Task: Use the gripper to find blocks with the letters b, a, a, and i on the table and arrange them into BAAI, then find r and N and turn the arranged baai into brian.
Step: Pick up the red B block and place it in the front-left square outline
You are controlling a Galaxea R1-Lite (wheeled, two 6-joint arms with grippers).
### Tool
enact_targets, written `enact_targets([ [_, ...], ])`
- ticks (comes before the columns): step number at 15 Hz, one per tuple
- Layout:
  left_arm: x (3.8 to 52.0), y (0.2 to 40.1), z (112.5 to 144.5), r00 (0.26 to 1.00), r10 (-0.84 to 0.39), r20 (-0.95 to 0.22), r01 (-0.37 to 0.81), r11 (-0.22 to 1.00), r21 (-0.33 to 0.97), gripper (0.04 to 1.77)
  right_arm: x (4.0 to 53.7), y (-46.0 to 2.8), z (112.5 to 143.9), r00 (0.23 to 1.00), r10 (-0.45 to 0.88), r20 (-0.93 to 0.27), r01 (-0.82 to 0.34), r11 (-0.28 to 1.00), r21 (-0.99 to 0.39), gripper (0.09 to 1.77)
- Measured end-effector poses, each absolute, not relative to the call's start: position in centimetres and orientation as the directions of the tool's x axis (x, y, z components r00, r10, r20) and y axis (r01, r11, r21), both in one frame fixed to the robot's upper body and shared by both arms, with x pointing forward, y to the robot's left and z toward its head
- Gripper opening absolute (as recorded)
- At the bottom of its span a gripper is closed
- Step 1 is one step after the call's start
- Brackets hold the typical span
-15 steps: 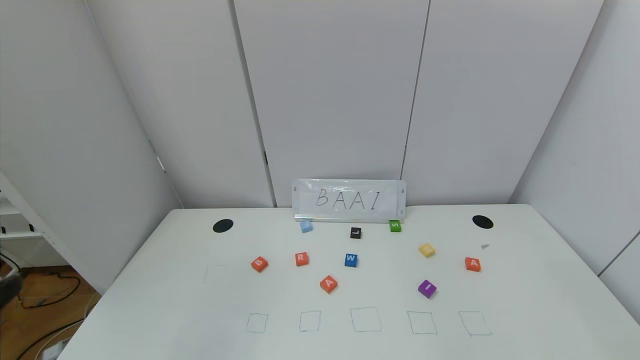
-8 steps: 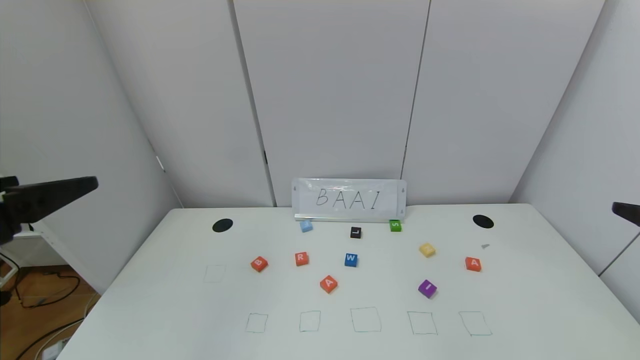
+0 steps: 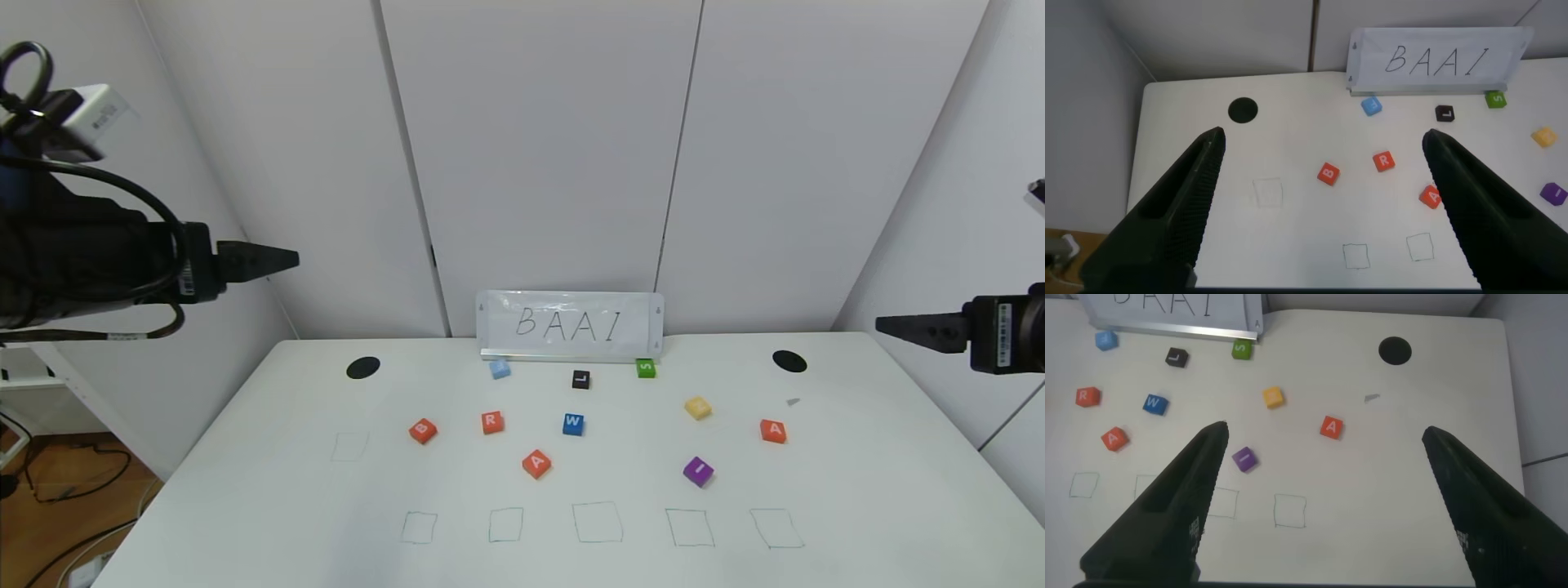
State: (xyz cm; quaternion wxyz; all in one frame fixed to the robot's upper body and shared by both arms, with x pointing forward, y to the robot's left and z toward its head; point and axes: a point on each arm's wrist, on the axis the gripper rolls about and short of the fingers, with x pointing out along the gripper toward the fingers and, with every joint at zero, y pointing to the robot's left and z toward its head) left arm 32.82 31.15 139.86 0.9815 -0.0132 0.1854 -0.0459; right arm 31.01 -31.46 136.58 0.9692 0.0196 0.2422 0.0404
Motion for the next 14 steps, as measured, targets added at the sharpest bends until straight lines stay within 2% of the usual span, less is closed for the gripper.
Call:
enact_targets([
  [5, 36.1, 28.7, 137.0, 0.874, -0.122, -0.47, 0.073, 0.99, -0.122, 1.72, 33.6, -30.3, 135.1, 0.843, 0.115, -0.526, -0.073, 0.992, 0.1, 1.71],
  [10, 39.4, 24.4, 132.5, 0.817, 0.088, -0.57, -0.166, 0.982, -0.087, 1.72, 35.1, -29.8, 134.4, 0.826, 0.121, -0.551, -0.077, 0.992, 0.103, 1.71],
  [14, 40.6, 20.9, 128.9, 0.702, 0.115, -0.703, -0.286, 0.949, -0.13, 1.72, 35.7, -29.7, 133.8, 0.815, 0.119, -0.568, -0.073, 0.992, 0.103, 1.71],
])
